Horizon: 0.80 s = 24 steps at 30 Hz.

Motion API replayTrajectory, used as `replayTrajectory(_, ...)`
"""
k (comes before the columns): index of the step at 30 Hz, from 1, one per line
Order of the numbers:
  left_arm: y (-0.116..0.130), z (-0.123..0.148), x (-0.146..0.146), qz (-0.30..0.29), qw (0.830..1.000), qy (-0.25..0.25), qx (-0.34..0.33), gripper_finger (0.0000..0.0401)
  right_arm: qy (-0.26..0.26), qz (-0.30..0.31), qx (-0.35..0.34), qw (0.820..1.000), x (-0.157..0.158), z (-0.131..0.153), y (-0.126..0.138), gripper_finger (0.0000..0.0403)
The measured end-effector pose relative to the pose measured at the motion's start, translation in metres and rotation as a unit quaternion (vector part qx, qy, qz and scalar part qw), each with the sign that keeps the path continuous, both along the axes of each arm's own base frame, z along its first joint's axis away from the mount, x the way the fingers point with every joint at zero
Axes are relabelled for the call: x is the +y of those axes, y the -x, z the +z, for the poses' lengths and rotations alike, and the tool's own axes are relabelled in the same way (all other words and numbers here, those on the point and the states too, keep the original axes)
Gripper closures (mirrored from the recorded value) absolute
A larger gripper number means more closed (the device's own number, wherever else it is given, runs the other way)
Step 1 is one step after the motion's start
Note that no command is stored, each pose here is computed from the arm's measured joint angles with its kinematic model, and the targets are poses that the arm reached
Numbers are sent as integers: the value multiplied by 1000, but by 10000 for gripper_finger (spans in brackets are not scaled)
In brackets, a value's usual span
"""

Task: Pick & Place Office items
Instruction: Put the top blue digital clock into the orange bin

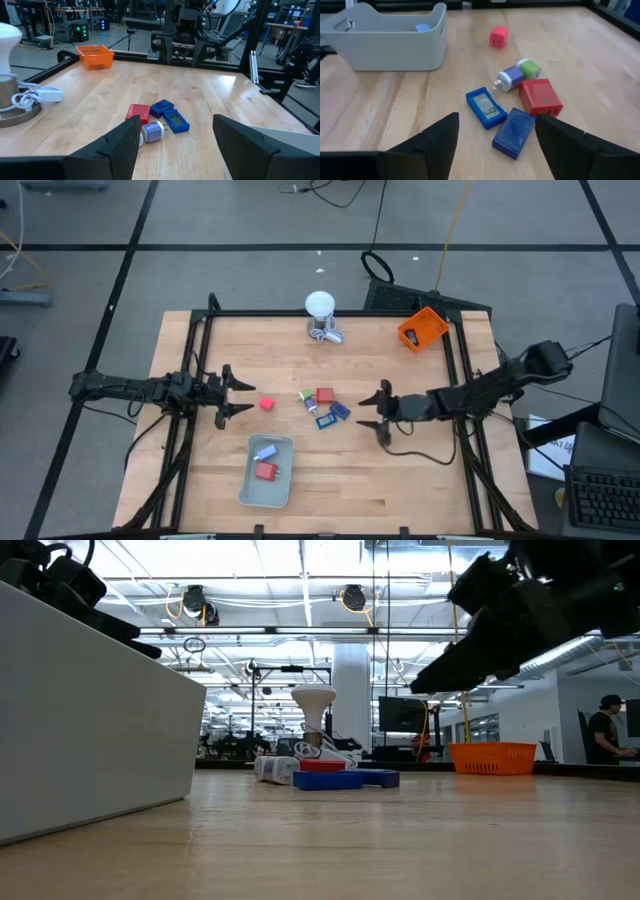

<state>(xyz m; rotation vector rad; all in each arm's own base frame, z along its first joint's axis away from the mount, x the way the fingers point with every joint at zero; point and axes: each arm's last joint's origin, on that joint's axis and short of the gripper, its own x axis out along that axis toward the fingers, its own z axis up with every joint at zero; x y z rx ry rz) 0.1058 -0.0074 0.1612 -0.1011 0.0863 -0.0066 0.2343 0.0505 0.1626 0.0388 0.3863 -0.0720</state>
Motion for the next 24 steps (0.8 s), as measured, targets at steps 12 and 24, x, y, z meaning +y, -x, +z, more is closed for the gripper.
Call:
replayTrajectory(12,0,1,0,0,1000,0,-3,134,6,-40,86,995,-10,-17,-41,113)
replayTrajectory(24,0,1,0,0,1000,0,-3,142,-1,-67,118,991,-20,-44,-57,121)
